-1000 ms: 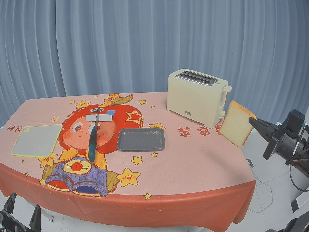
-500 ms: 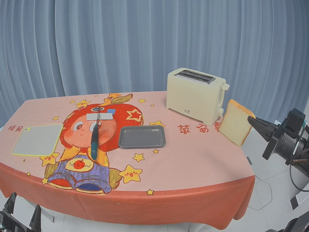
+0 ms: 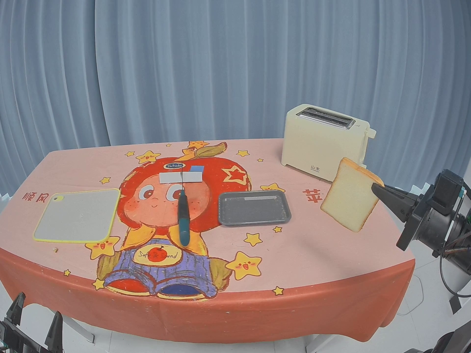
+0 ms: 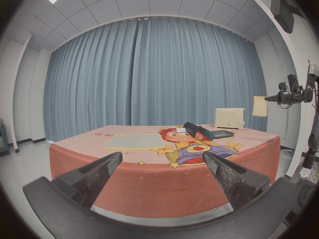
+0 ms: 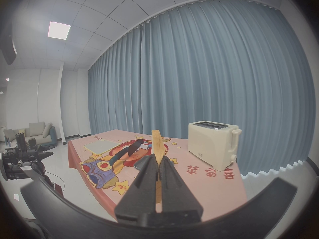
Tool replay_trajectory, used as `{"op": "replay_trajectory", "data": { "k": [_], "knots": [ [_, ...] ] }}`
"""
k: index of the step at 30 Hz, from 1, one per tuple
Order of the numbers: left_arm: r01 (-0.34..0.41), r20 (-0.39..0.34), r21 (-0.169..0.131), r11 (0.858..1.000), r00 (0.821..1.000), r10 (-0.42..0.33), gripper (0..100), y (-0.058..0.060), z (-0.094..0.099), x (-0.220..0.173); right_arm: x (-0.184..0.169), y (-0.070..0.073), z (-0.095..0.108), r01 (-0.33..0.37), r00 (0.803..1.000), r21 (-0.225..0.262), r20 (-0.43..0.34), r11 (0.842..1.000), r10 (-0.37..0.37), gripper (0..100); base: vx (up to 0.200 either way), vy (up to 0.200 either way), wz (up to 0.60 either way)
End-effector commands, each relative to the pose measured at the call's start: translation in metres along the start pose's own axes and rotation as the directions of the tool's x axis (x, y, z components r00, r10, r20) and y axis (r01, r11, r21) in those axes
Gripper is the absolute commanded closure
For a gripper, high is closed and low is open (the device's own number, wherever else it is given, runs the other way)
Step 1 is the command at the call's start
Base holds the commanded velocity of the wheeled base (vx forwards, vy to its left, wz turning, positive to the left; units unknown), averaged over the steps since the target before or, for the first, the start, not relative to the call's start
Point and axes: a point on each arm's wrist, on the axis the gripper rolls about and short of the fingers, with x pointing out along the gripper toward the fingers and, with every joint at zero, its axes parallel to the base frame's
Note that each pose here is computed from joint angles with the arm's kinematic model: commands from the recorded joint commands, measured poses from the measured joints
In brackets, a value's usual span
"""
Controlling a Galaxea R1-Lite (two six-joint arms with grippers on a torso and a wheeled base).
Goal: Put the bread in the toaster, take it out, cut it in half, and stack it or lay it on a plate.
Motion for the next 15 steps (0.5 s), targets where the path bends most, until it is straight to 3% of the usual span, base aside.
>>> {"op": "replay_trajectory", "data": {
  "k": [1,15],
  "knots": [
    [0.0,-0.002,0.0,1.0,1.0,0.0,0,0.0,-0.0053,0.0001,0.0007,0.0014,-0.0006,-0.007,1.0,-0.001,-0.003,1.0,0.007,100,0.0,0.2,0.0],
    [0.0,-0.002,0.0,1.0,1.0,0.0,0,0.0,-0.0053,0.0001,0.001,0.003,-0.0022,-0.016,1.0,0.0,-0.011,1.0,0.016,100,0.0,0.2,0.0]
  ]
}}
